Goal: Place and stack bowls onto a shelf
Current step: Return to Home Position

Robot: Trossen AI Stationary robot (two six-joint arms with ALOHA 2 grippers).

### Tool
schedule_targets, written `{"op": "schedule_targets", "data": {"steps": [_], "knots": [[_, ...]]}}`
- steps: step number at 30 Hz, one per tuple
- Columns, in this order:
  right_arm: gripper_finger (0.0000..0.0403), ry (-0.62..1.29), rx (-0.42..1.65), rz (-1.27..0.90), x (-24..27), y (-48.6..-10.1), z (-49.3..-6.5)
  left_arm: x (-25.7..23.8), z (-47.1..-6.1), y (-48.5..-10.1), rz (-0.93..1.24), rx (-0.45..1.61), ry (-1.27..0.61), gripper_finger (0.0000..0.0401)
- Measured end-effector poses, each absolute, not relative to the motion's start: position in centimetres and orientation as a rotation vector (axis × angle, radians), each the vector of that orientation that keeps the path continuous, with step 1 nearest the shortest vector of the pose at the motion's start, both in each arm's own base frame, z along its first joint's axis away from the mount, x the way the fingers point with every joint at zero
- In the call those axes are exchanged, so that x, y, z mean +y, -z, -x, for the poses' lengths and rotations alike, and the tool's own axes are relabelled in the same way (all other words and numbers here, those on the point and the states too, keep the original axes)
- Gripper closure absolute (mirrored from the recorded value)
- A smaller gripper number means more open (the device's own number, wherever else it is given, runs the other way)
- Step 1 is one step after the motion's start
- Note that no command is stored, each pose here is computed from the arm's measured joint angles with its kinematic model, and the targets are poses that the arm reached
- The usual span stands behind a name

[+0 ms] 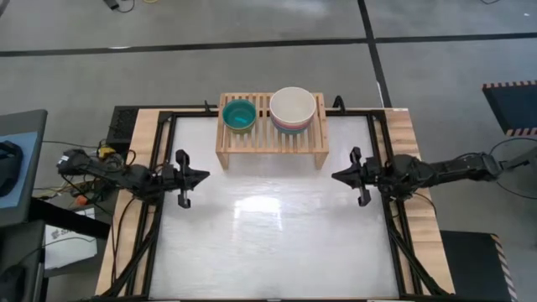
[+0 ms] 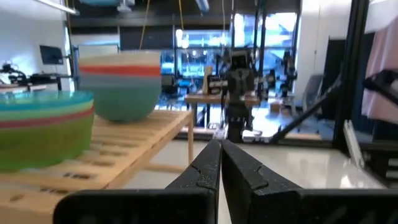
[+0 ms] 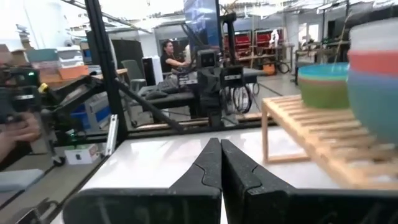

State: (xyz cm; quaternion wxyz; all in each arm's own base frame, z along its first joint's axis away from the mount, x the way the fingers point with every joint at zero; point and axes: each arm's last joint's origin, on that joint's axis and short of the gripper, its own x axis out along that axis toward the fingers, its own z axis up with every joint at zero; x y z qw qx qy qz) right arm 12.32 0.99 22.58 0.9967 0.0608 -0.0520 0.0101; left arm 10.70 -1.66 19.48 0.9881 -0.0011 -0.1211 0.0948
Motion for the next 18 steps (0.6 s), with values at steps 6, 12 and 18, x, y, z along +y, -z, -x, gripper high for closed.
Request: {"op": "schedule_targets", "data": {"steps": [6, 12, 18], "knots": [[0.0385, -0.018, -0.105, -0.153, 0.8, -20.2, -11.4, -1.3, -9.6, -19.4, -0.004, -0.221, -0.192, 0.0399], [0.0385, 0.008, -0.113, -0.143, 0.4, -19.7, -10.4, -1.2, -9.1, -18.9, -0.013, -0.184, -0.205, 0.0399], [0.0385, 0.014, -0.140, -0.169, 0.1, -19.8, -9.2, -1.2, -9.3, -18.3, -0.026, -0.163, -0.197, 0.0399]]}}
